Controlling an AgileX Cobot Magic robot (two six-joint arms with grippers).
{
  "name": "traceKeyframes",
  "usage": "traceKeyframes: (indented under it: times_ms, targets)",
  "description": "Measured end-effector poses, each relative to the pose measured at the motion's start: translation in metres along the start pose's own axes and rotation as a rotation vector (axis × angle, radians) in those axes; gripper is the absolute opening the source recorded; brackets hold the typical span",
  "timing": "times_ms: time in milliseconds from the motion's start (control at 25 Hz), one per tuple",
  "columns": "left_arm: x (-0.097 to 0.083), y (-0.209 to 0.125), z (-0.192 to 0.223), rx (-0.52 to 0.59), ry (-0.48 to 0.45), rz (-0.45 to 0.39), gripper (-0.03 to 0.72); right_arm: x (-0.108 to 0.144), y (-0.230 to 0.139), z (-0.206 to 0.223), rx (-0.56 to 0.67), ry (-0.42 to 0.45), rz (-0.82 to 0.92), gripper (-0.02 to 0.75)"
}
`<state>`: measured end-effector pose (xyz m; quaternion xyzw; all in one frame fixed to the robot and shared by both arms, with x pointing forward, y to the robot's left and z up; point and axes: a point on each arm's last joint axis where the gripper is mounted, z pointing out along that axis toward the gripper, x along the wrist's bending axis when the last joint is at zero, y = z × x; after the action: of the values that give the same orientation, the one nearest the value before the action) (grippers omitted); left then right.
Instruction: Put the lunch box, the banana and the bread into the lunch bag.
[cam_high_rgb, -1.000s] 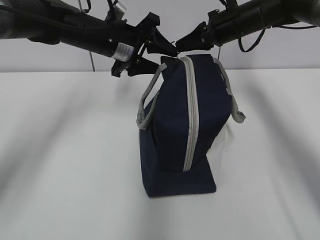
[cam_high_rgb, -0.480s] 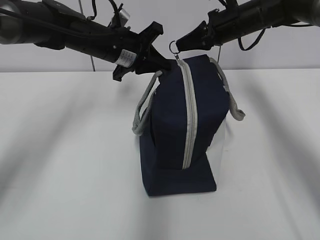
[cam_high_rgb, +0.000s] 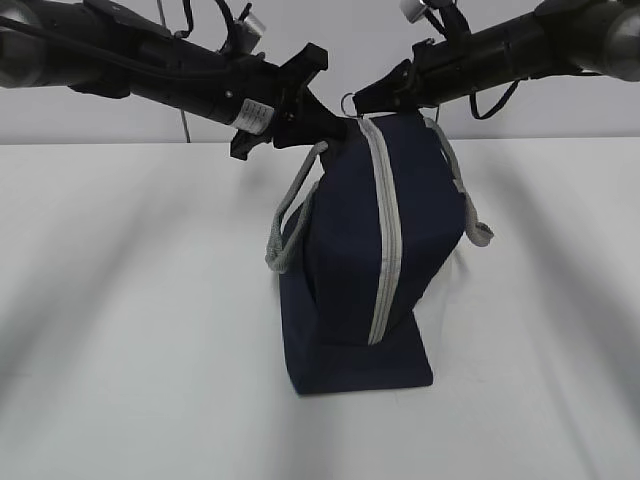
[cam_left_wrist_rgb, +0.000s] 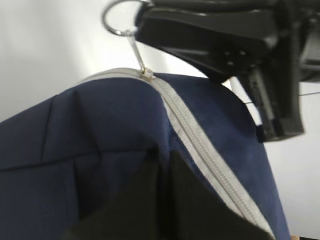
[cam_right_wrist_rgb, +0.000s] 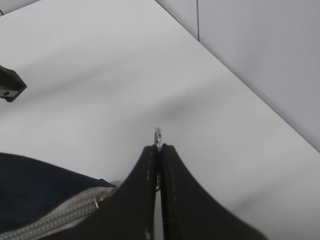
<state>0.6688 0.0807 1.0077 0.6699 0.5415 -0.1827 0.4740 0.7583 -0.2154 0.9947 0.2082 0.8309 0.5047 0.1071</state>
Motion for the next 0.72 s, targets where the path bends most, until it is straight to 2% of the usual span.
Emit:
traceKeyframes:
  times_ms: [400,720]
  targets:
    - [-0.013,-0.005,0.005,0.022,-0.076,0.054,0.007,-0.003,-0.007,0.005,-0.012,-0.008,0.028,-0.016]
    - [-0.034,0.000,-0.014,-0.009,-0.068,0.169,0.007,-0.007,-0.023,0.015,0.017,0.006,0.126,-0.016]
